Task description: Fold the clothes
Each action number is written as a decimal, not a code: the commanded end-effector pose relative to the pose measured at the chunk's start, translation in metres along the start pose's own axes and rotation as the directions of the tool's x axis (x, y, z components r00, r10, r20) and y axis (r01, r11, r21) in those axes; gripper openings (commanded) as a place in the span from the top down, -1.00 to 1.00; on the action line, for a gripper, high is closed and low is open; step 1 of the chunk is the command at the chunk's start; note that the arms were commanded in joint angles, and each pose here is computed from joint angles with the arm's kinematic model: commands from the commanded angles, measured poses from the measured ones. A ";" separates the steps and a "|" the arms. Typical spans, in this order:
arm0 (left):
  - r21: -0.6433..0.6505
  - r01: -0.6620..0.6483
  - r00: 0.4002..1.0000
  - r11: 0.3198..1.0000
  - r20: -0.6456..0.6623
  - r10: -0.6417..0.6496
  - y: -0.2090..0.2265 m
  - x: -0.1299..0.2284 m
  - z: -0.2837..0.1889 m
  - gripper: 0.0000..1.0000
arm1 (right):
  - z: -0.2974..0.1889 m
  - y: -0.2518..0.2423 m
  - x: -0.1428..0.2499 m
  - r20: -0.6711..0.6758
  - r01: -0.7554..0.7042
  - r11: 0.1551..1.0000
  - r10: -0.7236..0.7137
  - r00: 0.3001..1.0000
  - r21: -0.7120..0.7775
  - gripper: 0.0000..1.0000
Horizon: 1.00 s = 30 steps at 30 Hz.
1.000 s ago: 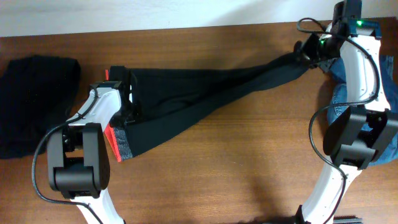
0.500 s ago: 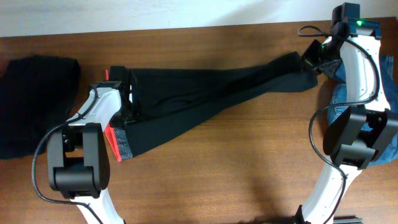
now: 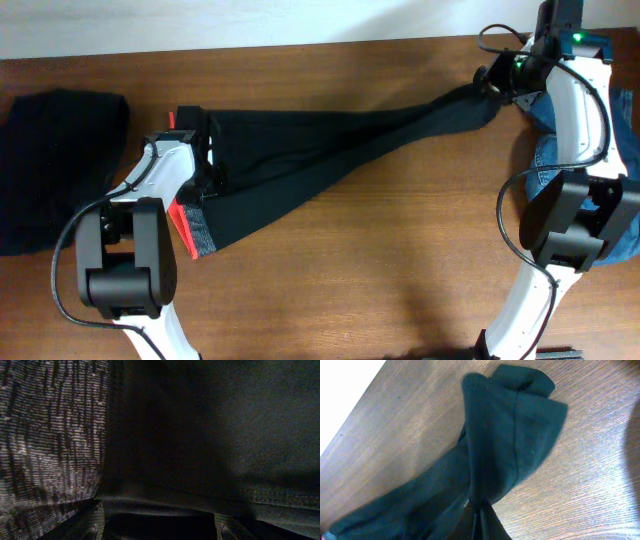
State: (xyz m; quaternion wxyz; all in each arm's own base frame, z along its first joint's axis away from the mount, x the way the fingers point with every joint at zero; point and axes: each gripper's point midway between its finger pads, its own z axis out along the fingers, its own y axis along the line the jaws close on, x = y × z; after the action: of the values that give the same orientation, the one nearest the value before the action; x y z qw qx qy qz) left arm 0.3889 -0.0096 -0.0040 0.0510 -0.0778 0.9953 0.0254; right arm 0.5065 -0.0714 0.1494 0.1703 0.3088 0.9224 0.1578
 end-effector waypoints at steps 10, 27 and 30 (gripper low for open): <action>-0.020 -0.020 0.985 1.000 -0.173 0.016 0.000 0.045 0.048 -0.42 | 0.025 -0.002 0.012 -0.017 0.068 0.995 -0.070 0.997 -0.067 0.92; -0.020 -0.020 0.985 1.000 -0.173 0.016 0.000 0.045 0.048 -0.42 | 0.003 0.036 -0.002 0.069 0.176 0.954 -0.164 0.984 -0.243 0.92; -0.020 -0.020 0.985 1.000 -0.173 0.016 0.000 0.045 0.048 -0.42 | 0.006 0.024 -0.001 0.060 0.160 0.971 -0.151 0.987 -0.176 0.92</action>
State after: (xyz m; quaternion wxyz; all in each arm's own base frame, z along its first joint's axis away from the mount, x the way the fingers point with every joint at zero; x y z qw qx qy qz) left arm 0.3889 -0.0096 -0.0040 0.0510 -0.0778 0.9953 0.0254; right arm 0.5248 -0.0436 0.1346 0.2082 0.2267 0.9197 0.2439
